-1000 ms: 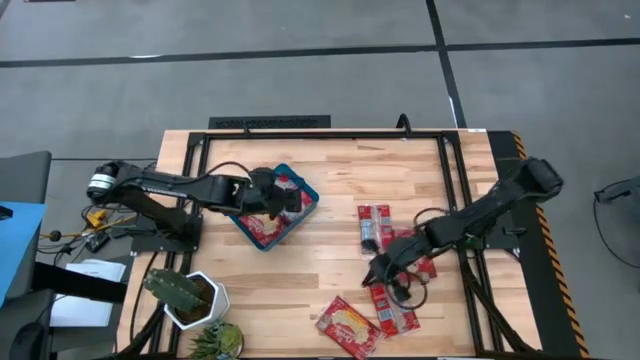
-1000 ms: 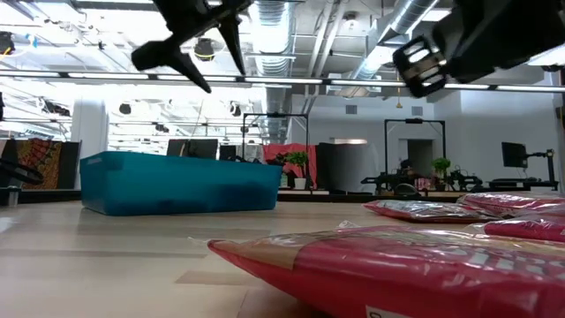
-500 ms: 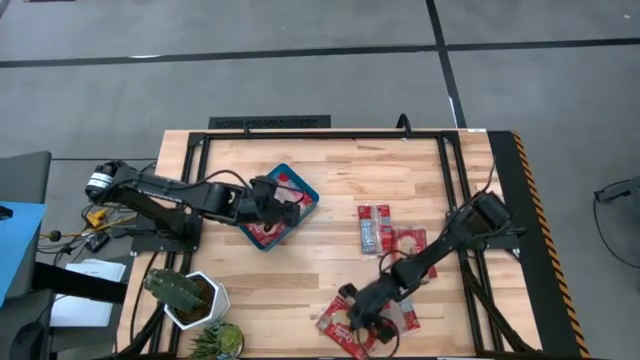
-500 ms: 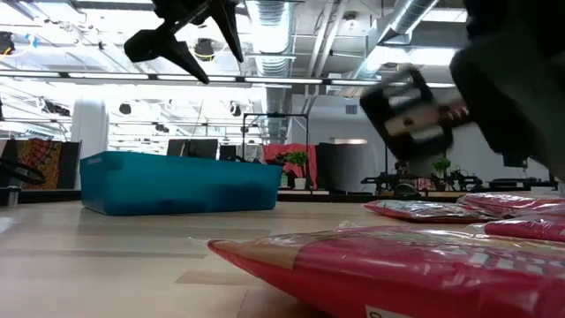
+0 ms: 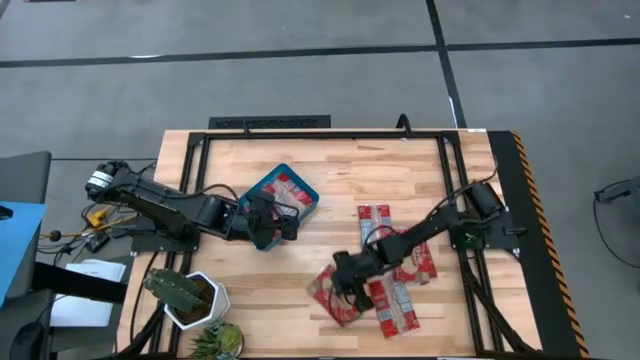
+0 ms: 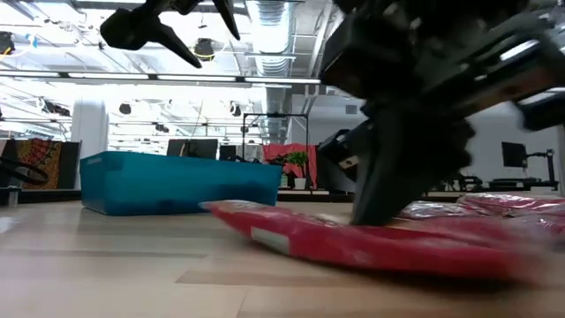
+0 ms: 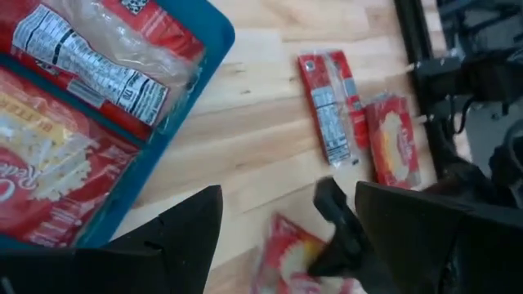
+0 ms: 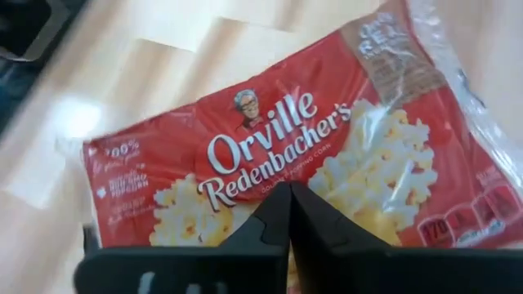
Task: Sort popcorn bags into baskets
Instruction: Put the red popcorn bag into the blue bin
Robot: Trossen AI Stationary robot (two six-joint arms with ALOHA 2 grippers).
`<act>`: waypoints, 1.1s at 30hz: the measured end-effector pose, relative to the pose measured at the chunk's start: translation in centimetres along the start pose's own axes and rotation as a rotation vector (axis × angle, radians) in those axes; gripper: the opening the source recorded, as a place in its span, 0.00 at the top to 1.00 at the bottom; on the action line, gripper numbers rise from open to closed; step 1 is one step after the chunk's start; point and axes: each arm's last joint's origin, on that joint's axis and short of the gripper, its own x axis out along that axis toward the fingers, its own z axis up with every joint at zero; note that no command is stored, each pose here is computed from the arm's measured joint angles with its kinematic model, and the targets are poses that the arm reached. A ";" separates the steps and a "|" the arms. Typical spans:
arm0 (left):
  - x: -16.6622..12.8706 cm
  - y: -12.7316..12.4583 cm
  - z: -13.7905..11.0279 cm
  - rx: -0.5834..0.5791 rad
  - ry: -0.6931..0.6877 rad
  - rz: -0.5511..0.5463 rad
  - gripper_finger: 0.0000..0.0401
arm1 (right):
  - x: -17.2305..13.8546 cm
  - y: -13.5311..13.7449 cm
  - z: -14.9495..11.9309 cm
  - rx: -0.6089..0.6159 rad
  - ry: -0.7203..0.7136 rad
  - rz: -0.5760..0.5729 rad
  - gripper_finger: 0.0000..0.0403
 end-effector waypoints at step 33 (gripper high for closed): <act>13.6 2.9 -12.8 -0.281 0.087 0.132 0.35 | -2.4 -1.7 -0.2 -0.012 0.048 -0.061 0.95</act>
